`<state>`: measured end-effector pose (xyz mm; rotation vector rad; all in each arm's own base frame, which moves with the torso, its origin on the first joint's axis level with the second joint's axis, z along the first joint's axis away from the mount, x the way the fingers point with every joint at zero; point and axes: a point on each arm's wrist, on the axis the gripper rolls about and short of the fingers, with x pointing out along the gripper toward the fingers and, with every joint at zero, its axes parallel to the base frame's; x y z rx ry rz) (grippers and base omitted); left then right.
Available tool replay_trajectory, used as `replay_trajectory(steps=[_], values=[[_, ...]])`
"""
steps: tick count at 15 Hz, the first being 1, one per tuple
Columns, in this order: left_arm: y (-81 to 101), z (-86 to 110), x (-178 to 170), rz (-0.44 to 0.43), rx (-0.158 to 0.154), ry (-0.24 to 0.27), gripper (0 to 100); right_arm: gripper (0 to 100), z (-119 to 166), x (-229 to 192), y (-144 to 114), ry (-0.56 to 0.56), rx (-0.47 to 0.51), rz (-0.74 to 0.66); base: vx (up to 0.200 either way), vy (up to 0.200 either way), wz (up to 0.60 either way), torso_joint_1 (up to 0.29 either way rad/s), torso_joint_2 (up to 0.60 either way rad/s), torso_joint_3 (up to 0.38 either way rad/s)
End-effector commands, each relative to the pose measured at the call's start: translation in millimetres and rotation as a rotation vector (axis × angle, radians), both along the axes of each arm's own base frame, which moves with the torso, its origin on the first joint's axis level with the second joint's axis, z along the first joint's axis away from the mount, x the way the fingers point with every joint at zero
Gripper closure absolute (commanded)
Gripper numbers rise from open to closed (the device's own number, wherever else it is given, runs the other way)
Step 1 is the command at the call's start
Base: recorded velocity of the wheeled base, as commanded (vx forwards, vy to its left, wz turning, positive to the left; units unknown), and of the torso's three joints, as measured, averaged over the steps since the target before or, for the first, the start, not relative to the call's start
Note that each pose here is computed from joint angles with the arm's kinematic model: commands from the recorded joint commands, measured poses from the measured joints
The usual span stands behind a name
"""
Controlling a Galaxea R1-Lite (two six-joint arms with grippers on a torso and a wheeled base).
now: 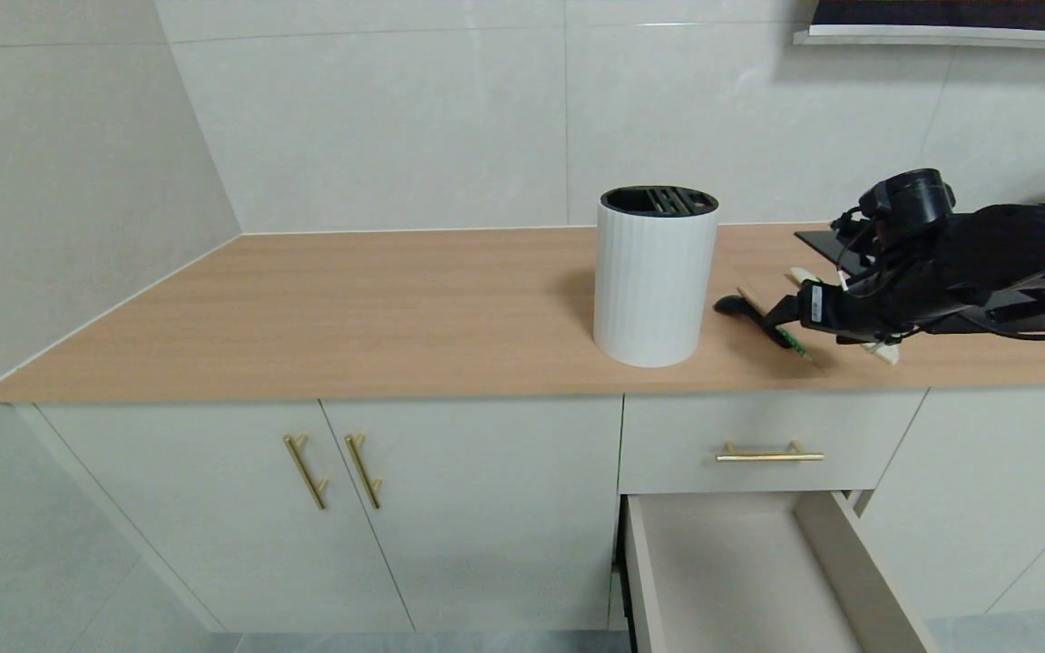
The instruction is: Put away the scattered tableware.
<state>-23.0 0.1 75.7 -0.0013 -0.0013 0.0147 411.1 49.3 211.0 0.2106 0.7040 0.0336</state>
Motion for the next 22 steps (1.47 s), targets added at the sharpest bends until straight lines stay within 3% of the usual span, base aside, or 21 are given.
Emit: replay_trajectory(steps=[1, 10, 11, 22], values=[[0.0, 0.0, 0, 0.001, 0.000, 0.001, 0, 0, -12, 7, 1, 0.023, -0.002, 0.001, 0.000, 0.000, 0.00, 0.000, 0.00, 0.000], [0.0, 0.0, 0, 0.001, 0.000, 0.001, 0, 0, -31, 27, 3, 0.010, 0.025, -0.028, 0.000, 0.000, 0.00, 0.000, 0.00, 0.000], [0.0, 0.0, 0, 0.001, 0.000, 0.001, 0, 100, -31, 27, 2, 0.009, 0.028, -0.032, 0.000, 0.000, 0.00, 0.000, 0.00, 0.000], [0.0, 0.0, 0, 0.001, 0.000, 0.001, 0, 100, -19, 22, -1, -0.014, 0.025, -0.045, 0.000, 0.000, 0.00, 0.000, 0.00, 0.000]])
